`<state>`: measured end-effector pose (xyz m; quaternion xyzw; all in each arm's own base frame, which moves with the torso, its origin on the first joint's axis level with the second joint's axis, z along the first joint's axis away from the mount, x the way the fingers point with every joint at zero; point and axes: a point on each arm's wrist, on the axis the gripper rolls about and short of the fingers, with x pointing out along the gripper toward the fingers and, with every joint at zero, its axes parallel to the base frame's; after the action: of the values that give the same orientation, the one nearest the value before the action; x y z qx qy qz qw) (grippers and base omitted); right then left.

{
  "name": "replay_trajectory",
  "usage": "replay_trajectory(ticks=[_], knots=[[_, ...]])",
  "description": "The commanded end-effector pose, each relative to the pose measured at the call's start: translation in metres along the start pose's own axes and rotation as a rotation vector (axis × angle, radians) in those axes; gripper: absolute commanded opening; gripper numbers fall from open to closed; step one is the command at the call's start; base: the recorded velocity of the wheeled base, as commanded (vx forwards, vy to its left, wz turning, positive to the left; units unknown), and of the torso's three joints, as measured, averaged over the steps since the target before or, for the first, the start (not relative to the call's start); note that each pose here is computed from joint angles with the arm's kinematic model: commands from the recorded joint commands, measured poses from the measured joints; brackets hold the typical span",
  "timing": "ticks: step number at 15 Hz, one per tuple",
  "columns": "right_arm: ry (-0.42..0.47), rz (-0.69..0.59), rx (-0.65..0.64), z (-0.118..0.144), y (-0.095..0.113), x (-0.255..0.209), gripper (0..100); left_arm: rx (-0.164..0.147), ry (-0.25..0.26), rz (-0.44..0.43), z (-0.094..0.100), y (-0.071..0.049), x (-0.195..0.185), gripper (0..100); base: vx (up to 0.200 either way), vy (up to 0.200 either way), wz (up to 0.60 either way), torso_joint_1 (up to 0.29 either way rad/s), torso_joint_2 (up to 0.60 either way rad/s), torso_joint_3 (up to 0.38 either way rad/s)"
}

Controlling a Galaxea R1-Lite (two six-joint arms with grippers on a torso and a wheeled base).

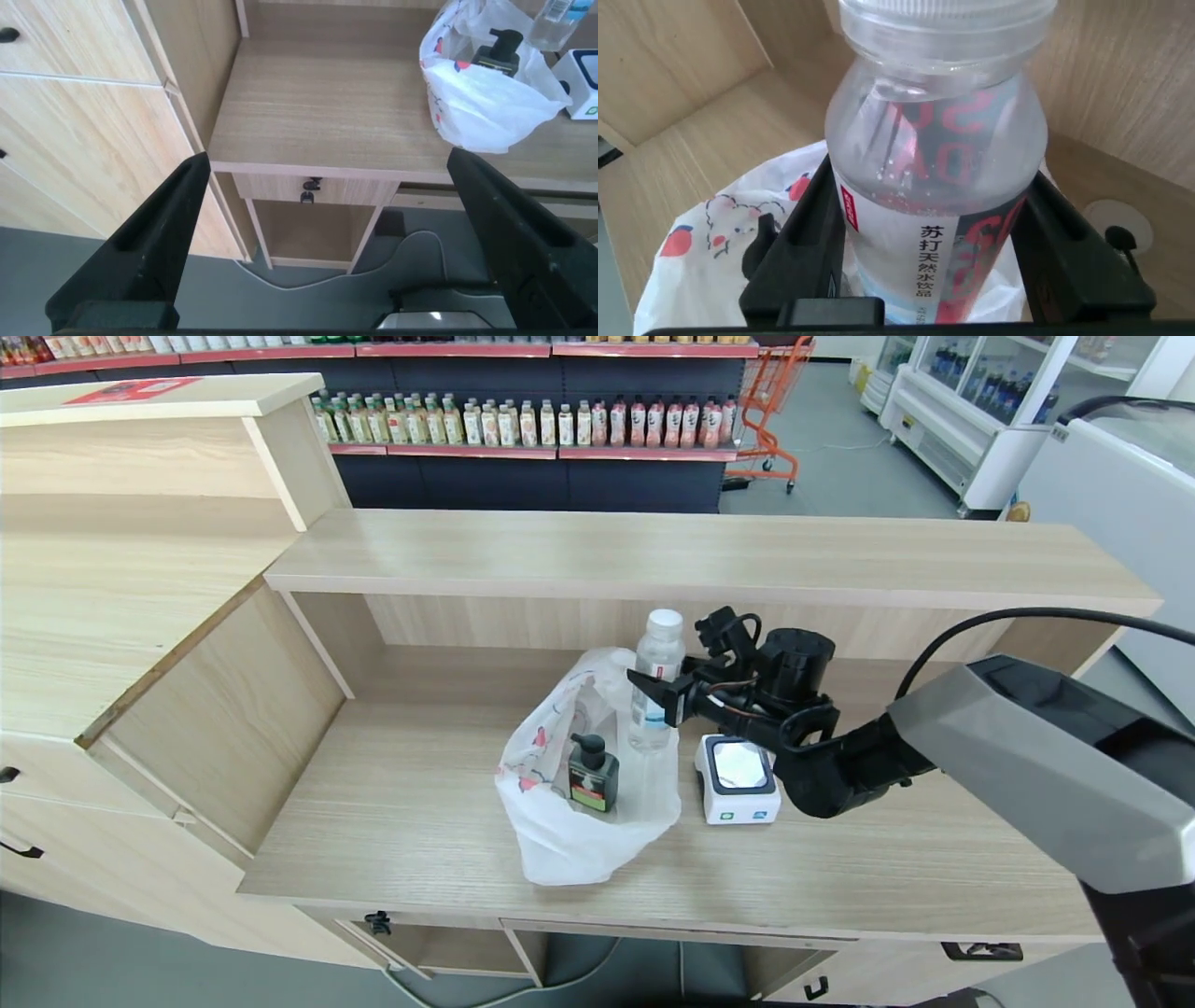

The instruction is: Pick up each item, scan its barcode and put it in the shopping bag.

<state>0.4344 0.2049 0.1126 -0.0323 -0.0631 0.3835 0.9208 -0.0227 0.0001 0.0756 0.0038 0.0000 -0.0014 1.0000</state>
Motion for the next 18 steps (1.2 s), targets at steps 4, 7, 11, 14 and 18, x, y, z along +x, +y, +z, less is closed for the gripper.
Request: replay_trajectory(ticks=[4,7,11,14,18], knots=[[0.002,0.01,-0.036,-0.037,-0.003,0.022,0,0.0,0.0,0.0,0.0,0.0,0.0,100,0.0,0.0,0.0,0.0,0.0,0.0],[-0.004,0.02,-0.044,-0.053,0.0,0.034,0,0.0,0.0,0.0,0.0,0.0,0.0,100,0.0,0.0,0.0,0.0,0.0,0.0],[-0.001,0.022,-0.047,-0.072,0.0,0.041,0,0.0,0.0,0.0,0.0,0.0,0.0,100,0.0,0.0,0.0,0.0,0.0,0.0],[0.003,0.024,-0.049,-0.079,0.001,0.043,0,0.0,0.0,0.0,0.0,0.0,0.0,100,0.0,0.0,0.0,0.0,0.0,0.0],[0.003,0.022,-0.067,-0.08,-0.001,0.043,100,0.0,0.0,0.0,0.0,0.0,0.0,100,0.0,0.0,0.0,0.0,0.0,0.0]])
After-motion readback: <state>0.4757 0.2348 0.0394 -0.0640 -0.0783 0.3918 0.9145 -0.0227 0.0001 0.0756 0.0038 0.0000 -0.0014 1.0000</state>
